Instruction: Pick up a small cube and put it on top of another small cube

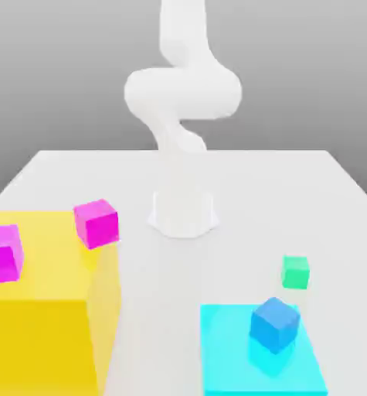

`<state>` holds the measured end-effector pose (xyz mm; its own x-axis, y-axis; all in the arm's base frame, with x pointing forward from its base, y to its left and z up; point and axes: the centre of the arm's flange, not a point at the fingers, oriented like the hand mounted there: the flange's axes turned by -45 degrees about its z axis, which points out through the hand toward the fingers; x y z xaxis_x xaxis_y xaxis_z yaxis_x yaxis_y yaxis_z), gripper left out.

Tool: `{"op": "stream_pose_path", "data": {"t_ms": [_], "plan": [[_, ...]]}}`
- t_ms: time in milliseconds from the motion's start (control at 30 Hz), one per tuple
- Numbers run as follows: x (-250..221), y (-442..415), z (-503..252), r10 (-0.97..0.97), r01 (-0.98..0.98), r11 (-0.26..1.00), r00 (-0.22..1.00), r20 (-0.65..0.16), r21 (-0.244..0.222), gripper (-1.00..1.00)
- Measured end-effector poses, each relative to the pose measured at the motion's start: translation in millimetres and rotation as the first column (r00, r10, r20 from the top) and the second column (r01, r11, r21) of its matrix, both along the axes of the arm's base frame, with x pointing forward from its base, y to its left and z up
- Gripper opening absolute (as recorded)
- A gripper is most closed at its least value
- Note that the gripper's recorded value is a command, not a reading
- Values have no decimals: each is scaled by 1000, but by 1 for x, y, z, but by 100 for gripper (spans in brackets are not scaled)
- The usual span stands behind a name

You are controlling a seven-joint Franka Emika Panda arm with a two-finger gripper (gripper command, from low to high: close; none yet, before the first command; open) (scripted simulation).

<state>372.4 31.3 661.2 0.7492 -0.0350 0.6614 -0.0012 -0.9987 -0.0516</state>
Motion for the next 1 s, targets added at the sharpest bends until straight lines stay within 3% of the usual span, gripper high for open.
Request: {"op": "stream_pose_path", "data": {"t_ms": [167,333,467,600,833,867,1000], "plan": [[28,76,-124,18,-5,998,983,-185,70,0],[7,143,-250,16,18,996,930,-367,90,0],[-45,182,-351,-9,46,997,861,-509,61,0],[-124,199,-454,-69,75,997,767,-639,-18,0],[-146,203,-524,-77,79,996,738,-670,-28,0],[-146,201,-531,-80,79,996,740,-668,-32,-100],[-146,202,-531,-79,79,996,741,-667,-30,-100]]}}
